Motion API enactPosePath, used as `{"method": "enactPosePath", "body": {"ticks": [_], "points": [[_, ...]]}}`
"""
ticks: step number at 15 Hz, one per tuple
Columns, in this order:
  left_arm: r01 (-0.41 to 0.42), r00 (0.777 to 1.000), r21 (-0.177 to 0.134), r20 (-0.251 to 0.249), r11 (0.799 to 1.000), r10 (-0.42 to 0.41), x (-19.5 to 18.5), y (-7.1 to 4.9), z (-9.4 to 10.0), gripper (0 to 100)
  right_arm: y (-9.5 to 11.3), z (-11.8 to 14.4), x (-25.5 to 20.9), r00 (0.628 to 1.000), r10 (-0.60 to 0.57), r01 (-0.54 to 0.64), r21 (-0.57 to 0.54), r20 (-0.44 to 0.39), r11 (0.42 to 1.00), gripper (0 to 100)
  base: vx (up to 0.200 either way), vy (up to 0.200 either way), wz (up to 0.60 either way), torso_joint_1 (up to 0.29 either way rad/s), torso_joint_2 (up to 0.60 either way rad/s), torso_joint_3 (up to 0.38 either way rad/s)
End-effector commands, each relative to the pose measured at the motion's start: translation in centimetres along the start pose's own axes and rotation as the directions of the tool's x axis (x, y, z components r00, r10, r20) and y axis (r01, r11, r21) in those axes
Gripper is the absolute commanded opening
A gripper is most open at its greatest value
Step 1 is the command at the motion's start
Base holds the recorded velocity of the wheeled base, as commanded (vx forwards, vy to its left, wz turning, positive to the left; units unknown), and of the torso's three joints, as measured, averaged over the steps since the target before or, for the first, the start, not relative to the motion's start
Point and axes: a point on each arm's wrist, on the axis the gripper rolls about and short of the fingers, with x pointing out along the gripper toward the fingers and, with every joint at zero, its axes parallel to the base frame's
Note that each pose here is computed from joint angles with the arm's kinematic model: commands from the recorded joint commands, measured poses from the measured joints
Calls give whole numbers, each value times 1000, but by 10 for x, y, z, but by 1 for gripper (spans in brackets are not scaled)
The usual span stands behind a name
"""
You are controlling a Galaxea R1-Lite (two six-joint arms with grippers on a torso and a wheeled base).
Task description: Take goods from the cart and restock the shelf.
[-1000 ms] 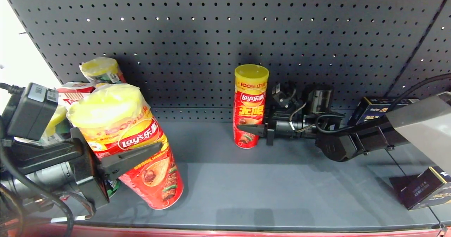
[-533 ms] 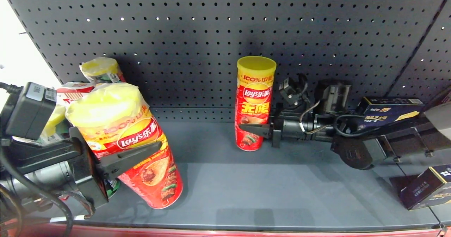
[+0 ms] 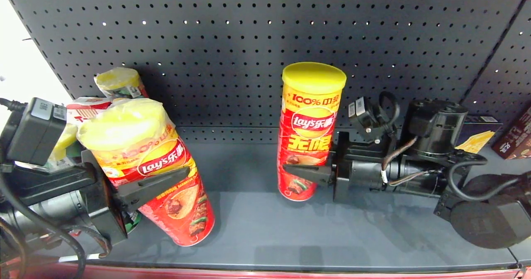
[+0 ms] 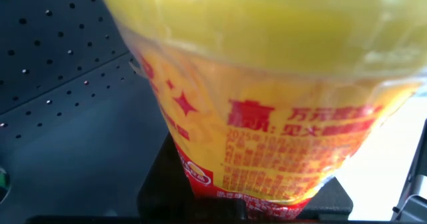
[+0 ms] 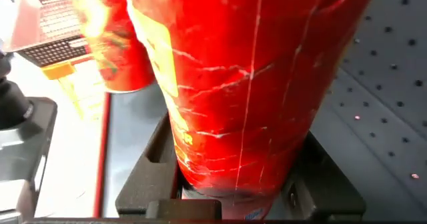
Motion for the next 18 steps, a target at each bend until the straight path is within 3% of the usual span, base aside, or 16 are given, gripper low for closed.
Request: {"method": "enactPosePath", "body": {"ticks": [1, 7, 12, 17, 18], "points": [[0, 1000, 3, 3, 1000, 0, 0, 0, 1, 0, 23, -8, -4, 999, 39, -39, 13, -11, 999, 0, 0, 0, 0, 0, 0, 0], [-1, 1000, -1, -2, 1000, 1, 0, 0, -1, 0, 36, -48, -11, 996, 55, -51, 64, -74, 997, 0, 0, 0, 0, 0, 0, 0], [-1, 1000, -2, -4, 1000, 1, 0, 0, -1, 0, 35, -64, -13, 994, 51, -43, 85, -100, 995, 0, 0, 0, 0, 0, 0, 0], [-1, 1000, -4, -7, 1000, 1, 0, 0, -2, 0, 33, -65, -13, 995, 49, -42, 76, -91, 996, 0, 0, 0, 0, 0, 0, 0], [-1, 1000, -5, -8, 1000, 1, 0, 0, -3, 0, 33, -63, -14, 995, 45, -39, 73, -89, 997, 100, 0, 0, 0, 0, 0, 0]]}}
